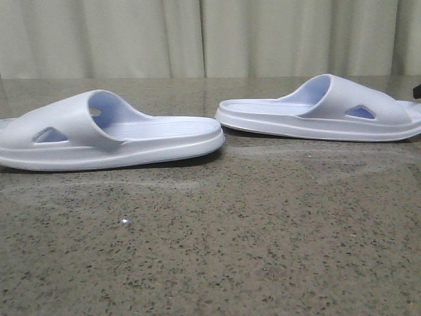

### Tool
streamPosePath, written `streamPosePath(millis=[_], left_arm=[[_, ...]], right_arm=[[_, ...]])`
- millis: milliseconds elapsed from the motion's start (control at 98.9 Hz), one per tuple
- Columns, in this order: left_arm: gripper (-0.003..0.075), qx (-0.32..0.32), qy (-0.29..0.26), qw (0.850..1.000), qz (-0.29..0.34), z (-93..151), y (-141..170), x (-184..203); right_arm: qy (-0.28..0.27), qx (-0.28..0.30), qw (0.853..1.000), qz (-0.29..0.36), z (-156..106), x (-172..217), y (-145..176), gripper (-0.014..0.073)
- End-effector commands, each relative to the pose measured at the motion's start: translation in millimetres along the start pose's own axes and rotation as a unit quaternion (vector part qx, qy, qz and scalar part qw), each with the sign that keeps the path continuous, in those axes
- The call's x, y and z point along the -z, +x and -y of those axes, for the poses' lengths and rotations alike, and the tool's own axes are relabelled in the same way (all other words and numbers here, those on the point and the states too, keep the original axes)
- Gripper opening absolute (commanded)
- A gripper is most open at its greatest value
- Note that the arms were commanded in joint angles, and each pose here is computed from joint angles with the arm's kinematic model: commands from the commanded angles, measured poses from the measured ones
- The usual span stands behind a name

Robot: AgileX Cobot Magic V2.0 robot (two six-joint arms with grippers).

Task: Insert blue slippers together front up
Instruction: 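Grasp each slipper's strap, left gripper on one, right on the other, then lift both slippers off the table with both grippers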

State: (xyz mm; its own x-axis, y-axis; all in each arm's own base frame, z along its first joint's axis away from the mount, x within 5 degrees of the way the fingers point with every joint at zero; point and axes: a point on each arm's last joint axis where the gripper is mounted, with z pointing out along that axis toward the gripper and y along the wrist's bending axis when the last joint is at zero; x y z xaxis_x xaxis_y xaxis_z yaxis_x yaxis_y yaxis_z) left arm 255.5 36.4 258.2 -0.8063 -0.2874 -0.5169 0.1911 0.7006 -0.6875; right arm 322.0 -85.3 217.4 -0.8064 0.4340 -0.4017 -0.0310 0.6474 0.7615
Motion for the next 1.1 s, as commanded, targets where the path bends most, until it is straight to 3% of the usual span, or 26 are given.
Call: streamPosePath(millis=[0,384,455,597,738,920,1092], left_arm=[[0.0358,-0.015,0.020,0.999,0.029,13.3,-10.6,7.0],[0.0358,-0.015,0.020,0.999,0.029,13.3,-10.6,7.0],[0.0358,-0.016,0.019,0.999,0.027,13.1,-10.4,7.0],[0.0358,-0.020,0.016,0.999,0.022,12.8,-9.3,6.6],[0.0358,-0.034,0.013,0.999,0.003,16.7,-6.5,-0.2],[0.0358,-0.053,0.005,0.998,-0.017,20.7,-3.4,-11.4],[0.0360,-0.037,0.014,0.998,-0.051,11.0,0.0,-27.1]], right_arm=[[-0.036,0.031,0.999,-0.001,-18.5,-1.5,-3.4,0.0235],[-0.045,0.060,0.996,-0.049,-30.1,-15.9,6.7,0.0223],[-0.048,0.060,0.996,-0.051,-30.5,-15.8,7.1,0.0149],[-0.057,0.059,0.995,-0.057,-32.3,-15.5,8.2,-0.0109],[-0.080,0.054,0.994,-0.048,-37.9,-11.4,5.1,-0.0099],[-0.096,0.090,0.991,-0.026,-58.7,5.3,-5.5,-0.0099],[-0.102,0.111,0.988,-0.017,-73.5,15.1,-6.7,-0.0099]])
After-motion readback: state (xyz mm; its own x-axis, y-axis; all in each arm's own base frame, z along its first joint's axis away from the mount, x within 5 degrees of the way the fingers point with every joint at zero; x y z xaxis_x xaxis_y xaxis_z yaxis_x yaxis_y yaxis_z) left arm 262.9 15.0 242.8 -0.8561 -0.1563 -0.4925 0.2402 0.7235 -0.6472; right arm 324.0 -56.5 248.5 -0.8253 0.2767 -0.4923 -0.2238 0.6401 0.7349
